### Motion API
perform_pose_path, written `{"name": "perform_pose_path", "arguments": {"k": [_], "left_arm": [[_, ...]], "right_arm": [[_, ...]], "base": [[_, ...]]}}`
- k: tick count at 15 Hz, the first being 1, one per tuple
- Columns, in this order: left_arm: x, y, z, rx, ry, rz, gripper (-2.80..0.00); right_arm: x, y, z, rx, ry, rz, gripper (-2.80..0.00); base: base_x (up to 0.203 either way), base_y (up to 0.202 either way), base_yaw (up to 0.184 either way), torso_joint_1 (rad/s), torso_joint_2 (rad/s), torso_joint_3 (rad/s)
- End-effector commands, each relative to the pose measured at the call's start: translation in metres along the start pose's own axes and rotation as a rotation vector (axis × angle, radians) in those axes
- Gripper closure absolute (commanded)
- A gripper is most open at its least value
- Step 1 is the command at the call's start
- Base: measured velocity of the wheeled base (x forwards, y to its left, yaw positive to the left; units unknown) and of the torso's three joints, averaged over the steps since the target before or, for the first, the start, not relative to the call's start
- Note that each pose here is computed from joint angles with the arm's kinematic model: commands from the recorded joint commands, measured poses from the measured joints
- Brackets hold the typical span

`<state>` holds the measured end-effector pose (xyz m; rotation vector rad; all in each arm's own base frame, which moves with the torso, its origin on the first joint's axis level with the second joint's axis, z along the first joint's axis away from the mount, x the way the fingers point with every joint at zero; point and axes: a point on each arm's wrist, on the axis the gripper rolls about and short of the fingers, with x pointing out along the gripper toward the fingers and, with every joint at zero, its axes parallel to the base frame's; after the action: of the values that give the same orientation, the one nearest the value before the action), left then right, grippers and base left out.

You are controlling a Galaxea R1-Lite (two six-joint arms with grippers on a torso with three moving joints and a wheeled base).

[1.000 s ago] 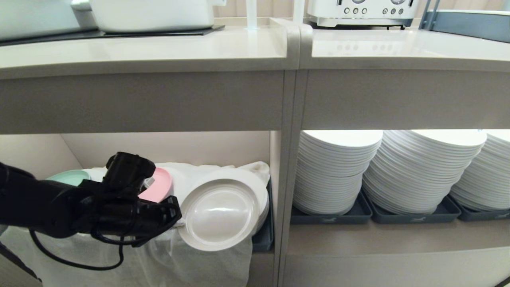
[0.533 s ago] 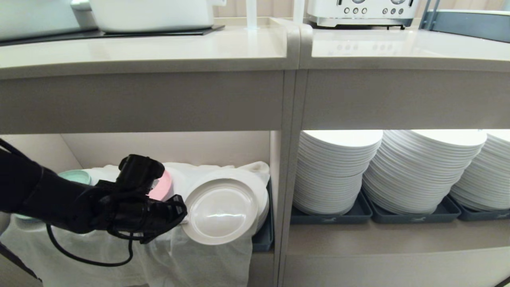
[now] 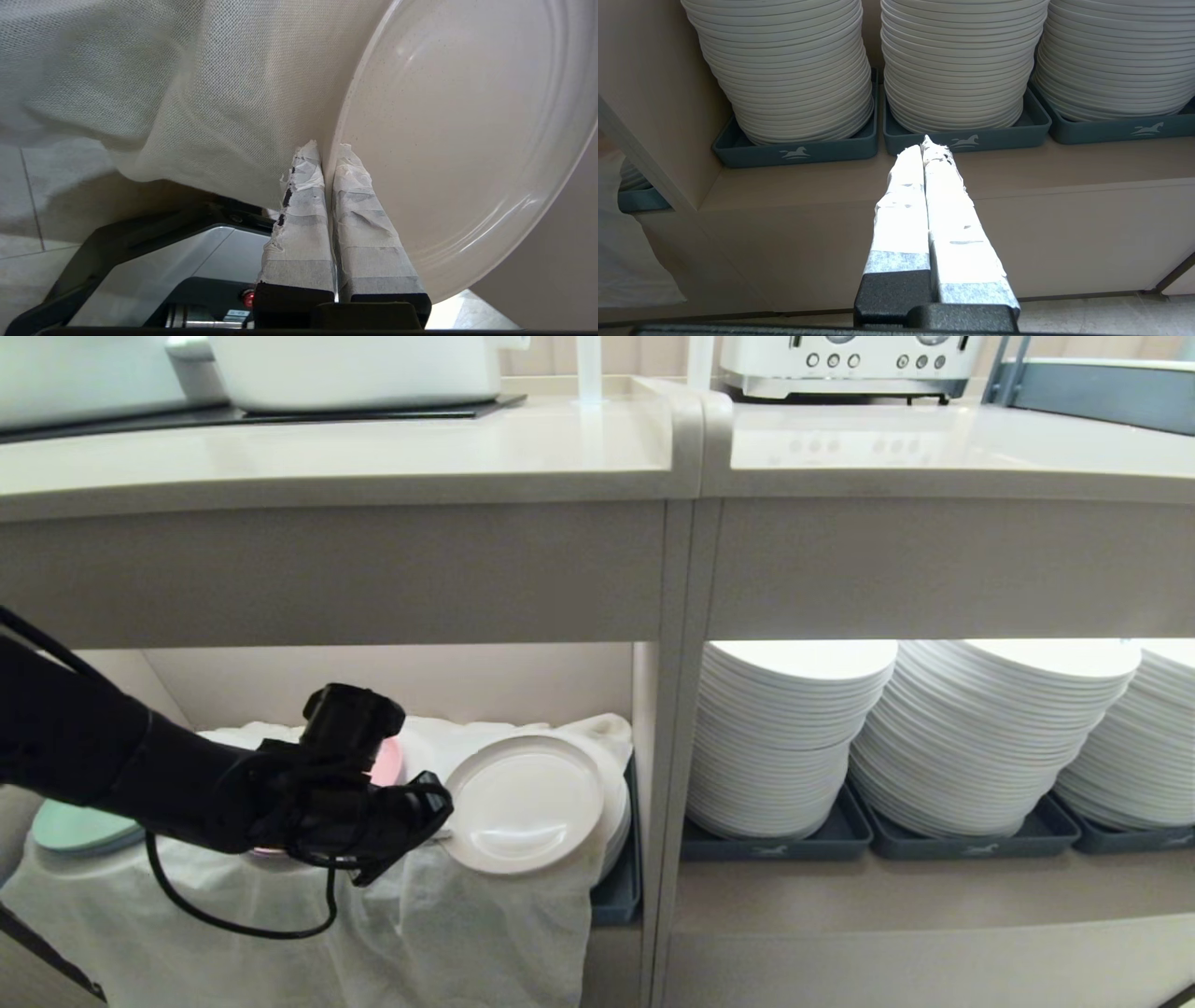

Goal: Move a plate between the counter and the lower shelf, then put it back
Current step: Put the plate in the cupboard

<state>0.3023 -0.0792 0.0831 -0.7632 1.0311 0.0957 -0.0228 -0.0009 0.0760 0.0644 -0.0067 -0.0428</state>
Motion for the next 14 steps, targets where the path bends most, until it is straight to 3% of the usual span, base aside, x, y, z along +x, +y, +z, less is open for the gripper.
{"name": "perform_pose_path", "arguments": {"k": [1,14], "left_arm": [[0.005,-0.001,0.001,-0.021,0.005,0.004,0.0],[0.033,-0.006,0.009,-0.054,-0.006,0.041,0.0]], "right_arm": [[0.0,0.0,0.0,0.0,-0.001,0.0,0.0],[0.0,0.0,0.0,0.0,-0.001,0.0,0.0]], "base": [[0.0,0.0,0.0,0.0,0.0,0.0],[0.0,0.0,0.0,0.0,0.0,0.0]]}}
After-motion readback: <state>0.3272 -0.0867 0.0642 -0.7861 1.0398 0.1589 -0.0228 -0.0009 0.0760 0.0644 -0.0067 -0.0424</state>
